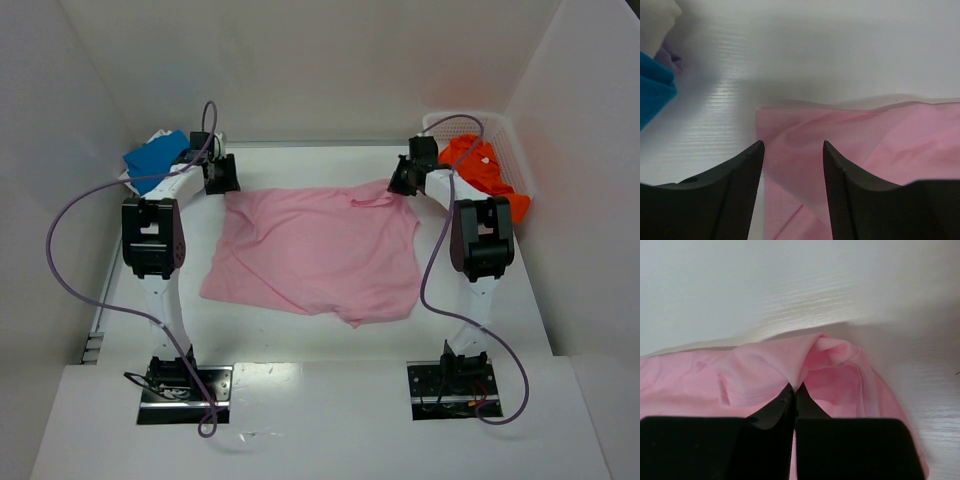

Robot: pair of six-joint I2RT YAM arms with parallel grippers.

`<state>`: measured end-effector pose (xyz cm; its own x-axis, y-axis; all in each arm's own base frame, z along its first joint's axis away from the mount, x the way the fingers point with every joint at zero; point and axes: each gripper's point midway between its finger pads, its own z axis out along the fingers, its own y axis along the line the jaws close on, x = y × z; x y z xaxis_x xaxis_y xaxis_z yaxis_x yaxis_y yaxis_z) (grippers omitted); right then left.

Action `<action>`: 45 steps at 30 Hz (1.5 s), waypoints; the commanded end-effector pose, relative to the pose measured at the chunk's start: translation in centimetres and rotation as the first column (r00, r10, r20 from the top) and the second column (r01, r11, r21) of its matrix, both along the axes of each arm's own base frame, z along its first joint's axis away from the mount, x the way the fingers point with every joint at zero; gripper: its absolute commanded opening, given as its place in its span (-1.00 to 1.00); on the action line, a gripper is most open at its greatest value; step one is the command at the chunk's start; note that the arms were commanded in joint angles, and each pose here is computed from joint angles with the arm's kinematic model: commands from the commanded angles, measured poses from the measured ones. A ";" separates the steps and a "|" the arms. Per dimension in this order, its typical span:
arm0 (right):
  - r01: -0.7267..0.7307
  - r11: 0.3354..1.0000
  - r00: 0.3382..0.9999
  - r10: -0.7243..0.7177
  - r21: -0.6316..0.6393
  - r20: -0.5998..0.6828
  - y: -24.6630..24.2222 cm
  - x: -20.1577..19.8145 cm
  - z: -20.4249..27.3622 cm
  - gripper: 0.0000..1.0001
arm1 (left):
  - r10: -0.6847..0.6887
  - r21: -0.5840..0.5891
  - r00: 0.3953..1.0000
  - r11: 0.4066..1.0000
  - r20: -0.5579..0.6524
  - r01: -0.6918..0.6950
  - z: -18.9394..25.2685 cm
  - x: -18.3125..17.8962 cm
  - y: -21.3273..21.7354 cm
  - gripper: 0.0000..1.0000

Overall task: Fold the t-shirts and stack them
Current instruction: Flatten out the tshirt

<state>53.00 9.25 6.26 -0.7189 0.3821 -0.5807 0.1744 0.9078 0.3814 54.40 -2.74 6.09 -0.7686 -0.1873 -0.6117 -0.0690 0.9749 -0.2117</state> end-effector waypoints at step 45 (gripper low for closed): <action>0.042 0.999 0.961 -0.032 -0.030 0.276 -1.2 3.0 14.3 -0.99 | 0.058 -0.080 0.961 0.996 0.269 -0.037 11.3 3.7 3.5 -1.00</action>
<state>54.25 8.74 9.67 -0.6821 0.3772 -0.6264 0.1698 0.9150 0.3661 55.51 -1.22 6.30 -0.7482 -0.2565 -0.6119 -0.0910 0.9532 -0.2883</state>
